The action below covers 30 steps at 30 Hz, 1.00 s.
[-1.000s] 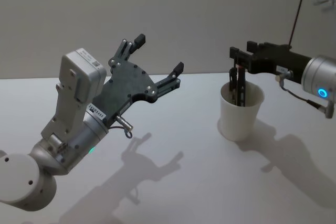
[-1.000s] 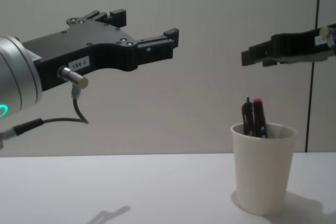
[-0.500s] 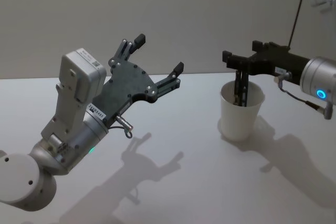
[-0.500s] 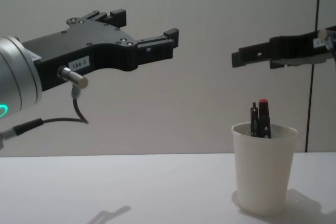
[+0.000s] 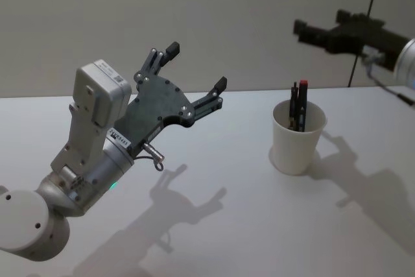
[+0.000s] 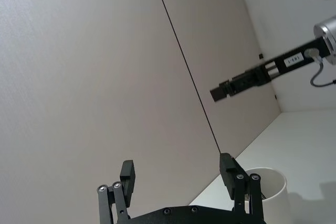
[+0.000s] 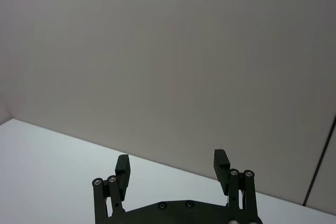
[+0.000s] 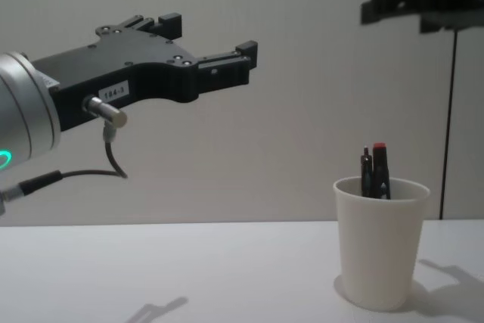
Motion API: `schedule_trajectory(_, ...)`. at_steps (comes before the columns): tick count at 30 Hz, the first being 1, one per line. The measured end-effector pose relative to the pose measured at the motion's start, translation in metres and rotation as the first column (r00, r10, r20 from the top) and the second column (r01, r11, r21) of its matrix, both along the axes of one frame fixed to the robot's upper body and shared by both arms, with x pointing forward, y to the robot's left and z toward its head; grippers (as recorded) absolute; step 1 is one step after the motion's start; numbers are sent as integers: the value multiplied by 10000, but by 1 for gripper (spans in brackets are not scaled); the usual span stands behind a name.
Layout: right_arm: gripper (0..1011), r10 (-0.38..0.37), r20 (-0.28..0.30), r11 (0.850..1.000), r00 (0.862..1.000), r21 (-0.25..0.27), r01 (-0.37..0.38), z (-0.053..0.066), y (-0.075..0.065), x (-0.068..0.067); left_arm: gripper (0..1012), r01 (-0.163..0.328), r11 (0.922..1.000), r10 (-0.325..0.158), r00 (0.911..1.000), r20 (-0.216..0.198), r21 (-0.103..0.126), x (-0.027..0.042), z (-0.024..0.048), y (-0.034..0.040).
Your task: Place the pen into the pen holder.
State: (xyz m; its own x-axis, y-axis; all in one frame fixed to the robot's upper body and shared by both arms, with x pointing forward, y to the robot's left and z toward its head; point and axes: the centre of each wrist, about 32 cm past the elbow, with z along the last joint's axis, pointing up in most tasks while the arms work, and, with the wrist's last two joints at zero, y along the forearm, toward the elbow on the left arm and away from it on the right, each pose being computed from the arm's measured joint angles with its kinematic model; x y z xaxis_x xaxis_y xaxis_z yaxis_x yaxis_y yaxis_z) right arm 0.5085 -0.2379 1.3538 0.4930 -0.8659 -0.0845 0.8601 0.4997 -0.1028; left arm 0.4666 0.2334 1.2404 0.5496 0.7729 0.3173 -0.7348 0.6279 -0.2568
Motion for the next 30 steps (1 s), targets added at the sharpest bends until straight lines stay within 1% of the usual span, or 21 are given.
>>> schedule_trajectory(2, 1001, -164, 113, 9999, 9998, 29, 164, 35, -29, -7, 1001, 0, 10000, 0, 10000, 0, 0, 0, 0, 0)
schedule_trajectory(3, 1001, -367, 214, 9993, 9991, 49, 366, 66, -60, -15, 1001, 0, 10000, 0, 10000, 0, 0, 0, 0, 0)
schedule_trajectory(6, 1002, -621, 343, 9981, 9975, 70, 619, 104, -99, -26, 1001, -2, 10000, 2, 10000, 0, 1, 0, 0, 0)
schedule_trajectory(9, 1001, -1019, 506, 9948, 9935, 89, 1016, 153, -160, -41, 1001, -13, 10000, 13, 10000, -8, -4, 1, -2, -1)
schedule_trajectory(13, 1001, -1635, 699, 9865, 9841, 90, 1633, 210, -254, -64, 1001, -131, 9999, 131, 9998, -115, -25, 16, -21, -17)
schedule_trajectory(15, 1001, -1868, 760, 9824, 9794, 87, 1867, 227, -286, -70, 1001, -254, 9997, 253, 9994, -242, -38, 31, -43, -38)
schedule_trajectory(17, 1001, -2197, 856, 9755, 9718, 74, 2199, 253, -340, -79, 1001, -437, 9990, 435, 9982, -408, -44, 52, -72, -66)
schedule_trajectory(18, 1001, -2424, 918, 9701, 9658, 71, 2428, 269, -370, -86, 1001, -492, 9988, 489, 9978, -456, -43, 59, -80, -74)
schedule_trajectory(20, 1001, -2624, 975, 9648, 9600, 63, 2630, 283, -403, -91, 1001, -730, 9973, 726, 9952, -661, -35, 86, -115, -106)
schedule_trajectory(21, 1001, -2843, 1033, 9584, 9532, 40, 2854, 298, -441, -96, 1001, -817, 9967, 813, 9940, -738, -27, 95, -129, -119)
schedule_trajectory(22, 1001, -2937, 1060, 9555, 9500, 37, 2949, 305, -457, -99, 1001, -893, 9960, 888, 9928, -808, -17, 104, -142, -132)
schedule_trajectory(24, 1001, -3180, 1133, 9475, 9413, 29, 3198, 323, -498, -104, 1001, -1211, 9926, 1208, 9870, -1061, 34, 140, -189, -178)
schedule_trajectory(25, 1001, -3177, 1135, 9476, 9414, 34, 3194, 324, -497, -105, 1001, -1211, 9926, 1208, 9870, -1061, 34, 140, -189, -178)
schedule_trajectory(26, 1001, -3167, 1130, 9480, 9418, 37, 3184, 322, -496, -105, 1001, -1369, 9906, 1367, 9834, -1189, 71, 158, -213, -205)
schedule_trajectory(28, 1001, -3163, 1124, 9481, 9420, 44, 3178, 315, -493, -105, 1001, -1535, 9881, 1537, 9792, -1327, 122, 174, -241, -230)
schedule_trajectory(29, 1001, -3161, 1131, 9482, 9420, 47, 3176, 312, -491, -106, 1001, -1693, 9854, 1700, 9748, -1446, 170, 190, -266, -254)
schedule_trajectory(30, 1001, -3152, 1134, 9485, 9422, 53, 3167, 305, -488, -106, 1001, -1760, 9842, 1769, 9729, -1492, 192, 197, -274, -263)
